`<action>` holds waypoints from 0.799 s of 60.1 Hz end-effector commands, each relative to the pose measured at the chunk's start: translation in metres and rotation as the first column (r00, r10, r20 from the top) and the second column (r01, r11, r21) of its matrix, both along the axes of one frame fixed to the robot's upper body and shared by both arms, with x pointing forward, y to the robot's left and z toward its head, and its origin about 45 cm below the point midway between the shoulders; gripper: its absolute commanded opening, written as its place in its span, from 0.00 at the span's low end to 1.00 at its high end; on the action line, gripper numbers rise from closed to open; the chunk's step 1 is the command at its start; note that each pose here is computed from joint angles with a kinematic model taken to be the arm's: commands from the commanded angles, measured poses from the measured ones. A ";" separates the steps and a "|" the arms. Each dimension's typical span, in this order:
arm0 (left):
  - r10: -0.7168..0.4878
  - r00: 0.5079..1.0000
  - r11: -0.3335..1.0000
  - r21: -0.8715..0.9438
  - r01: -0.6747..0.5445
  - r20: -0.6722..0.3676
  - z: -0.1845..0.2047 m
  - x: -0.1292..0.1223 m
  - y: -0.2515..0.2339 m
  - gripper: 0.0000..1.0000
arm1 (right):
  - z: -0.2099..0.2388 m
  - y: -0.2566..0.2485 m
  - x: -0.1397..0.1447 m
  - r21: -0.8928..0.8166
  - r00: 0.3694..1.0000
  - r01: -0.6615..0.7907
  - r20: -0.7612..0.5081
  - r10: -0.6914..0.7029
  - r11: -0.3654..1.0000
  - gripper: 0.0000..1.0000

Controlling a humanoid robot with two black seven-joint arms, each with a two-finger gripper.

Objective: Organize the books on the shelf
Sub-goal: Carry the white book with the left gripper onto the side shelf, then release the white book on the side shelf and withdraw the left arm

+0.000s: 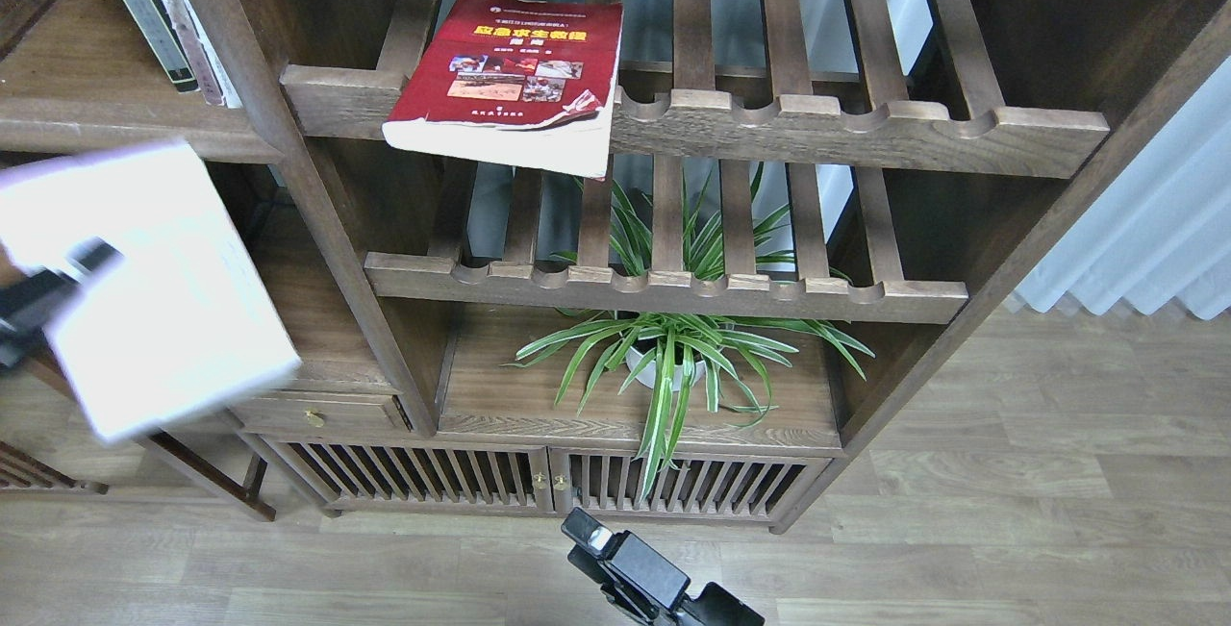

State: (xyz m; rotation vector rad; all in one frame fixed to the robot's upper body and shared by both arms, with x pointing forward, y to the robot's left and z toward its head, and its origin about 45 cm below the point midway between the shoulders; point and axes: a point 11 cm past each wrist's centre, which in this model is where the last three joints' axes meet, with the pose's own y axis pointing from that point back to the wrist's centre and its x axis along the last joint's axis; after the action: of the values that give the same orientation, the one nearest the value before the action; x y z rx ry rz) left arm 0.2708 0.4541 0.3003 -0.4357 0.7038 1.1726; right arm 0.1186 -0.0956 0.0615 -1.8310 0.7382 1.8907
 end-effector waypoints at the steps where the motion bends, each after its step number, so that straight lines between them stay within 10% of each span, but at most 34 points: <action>1: 0.002 0.994 0.993 0.114 -0.014 0.112 0.056 0.012 0.017 0.06 | 0.000 -0.001 0.001 -0.001 1.000 0.002 0.001 -0.002 1.000 0.99; 25: 0.010 0.918 0.867 0.454 -0.206 0.397 0.162 0.053 0.051 0.07 | 0.000 -0.001 0.001 -0.001 1.000 0.002 0.001 -0.002 1.000 0.99; 48: -0.063 0.878 0.766 0.587 -0.262 0.474 0.183 0.111 0.017 0.07 | 0.000 -0.004 0.003 -0.004 1.000 0.014 0.003 -0.014 1.000 0.99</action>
State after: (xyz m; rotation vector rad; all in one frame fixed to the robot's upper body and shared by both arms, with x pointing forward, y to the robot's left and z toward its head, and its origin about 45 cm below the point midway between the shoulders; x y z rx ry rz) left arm 0.3633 0.4870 0.4805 -0.1886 -0.1521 1.2841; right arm 0.1211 -0.0985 0.0613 -1.8293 0.7493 1.8810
